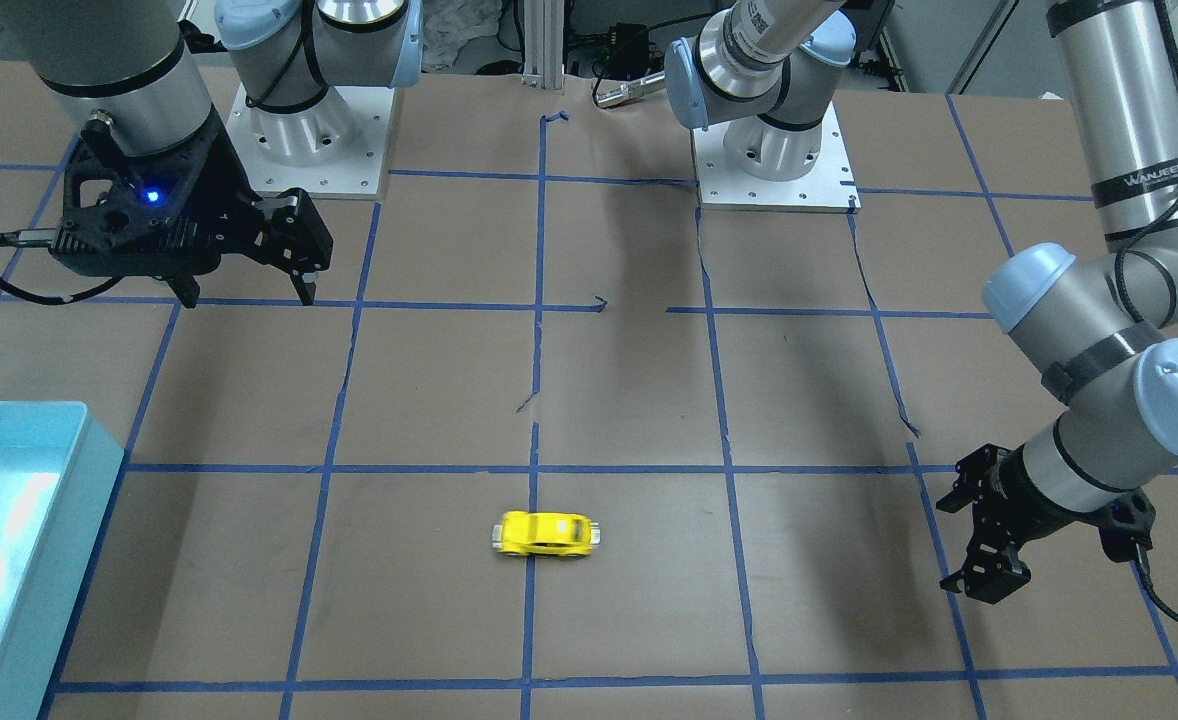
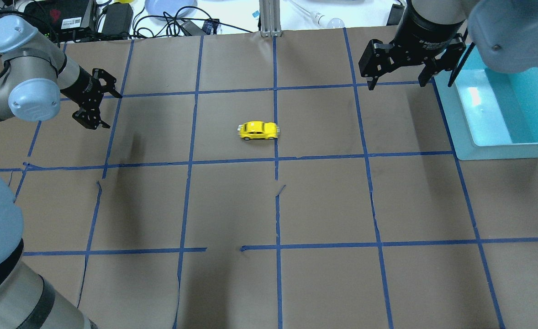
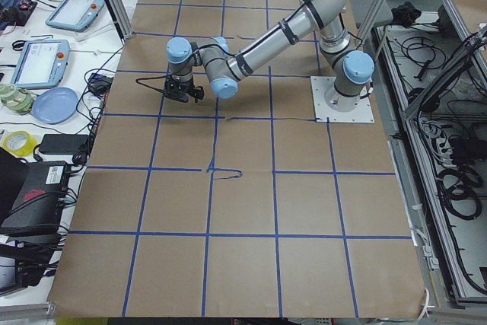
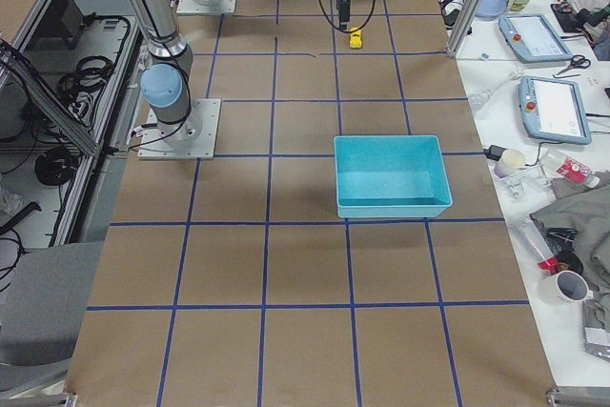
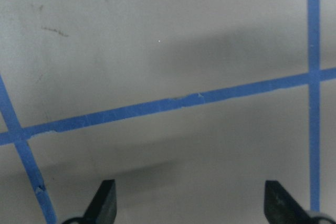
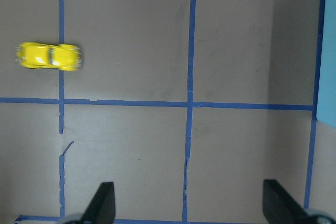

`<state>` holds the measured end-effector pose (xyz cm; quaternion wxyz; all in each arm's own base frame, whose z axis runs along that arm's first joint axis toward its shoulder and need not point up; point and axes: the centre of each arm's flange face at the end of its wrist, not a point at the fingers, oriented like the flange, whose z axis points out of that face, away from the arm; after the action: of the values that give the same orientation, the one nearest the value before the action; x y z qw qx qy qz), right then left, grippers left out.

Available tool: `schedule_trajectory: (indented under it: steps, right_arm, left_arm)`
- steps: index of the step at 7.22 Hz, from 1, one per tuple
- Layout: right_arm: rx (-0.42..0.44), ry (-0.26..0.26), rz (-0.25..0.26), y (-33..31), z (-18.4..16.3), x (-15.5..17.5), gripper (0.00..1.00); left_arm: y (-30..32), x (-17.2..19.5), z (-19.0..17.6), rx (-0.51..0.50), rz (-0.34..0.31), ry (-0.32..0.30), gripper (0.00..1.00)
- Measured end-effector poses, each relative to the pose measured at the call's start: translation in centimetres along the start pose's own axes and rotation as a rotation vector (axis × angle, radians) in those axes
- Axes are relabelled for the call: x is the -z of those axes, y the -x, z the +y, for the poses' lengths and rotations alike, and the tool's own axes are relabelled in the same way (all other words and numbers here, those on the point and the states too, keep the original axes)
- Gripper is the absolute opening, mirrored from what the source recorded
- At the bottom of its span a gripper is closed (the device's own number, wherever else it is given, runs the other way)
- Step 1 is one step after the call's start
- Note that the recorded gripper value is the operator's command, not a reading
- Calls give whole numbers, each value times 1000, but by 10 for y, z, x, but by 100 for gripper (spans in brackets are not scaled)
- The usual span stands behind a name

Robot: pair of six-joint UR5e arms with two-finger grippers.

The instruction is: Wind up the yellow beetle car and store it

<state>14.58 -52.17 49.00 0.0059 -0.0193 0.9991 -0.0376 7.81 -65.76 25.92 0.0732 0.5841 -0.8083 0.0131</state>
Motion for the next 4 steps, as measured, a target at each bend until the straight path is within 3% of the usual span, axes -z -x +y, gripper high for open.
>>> schedule_trajectory:
  steps: [2, 4]
  right_arm:
    - [-2, 0, 0, 0, 0, 0, 100]
    - [-4, 1, 1, -1, 0, 0, 100]
  left_arm:
    - [-9, 64, 28, -217, -88, -39, 100]
    - [-31, 143, 80, -494, -107, -58, 100]
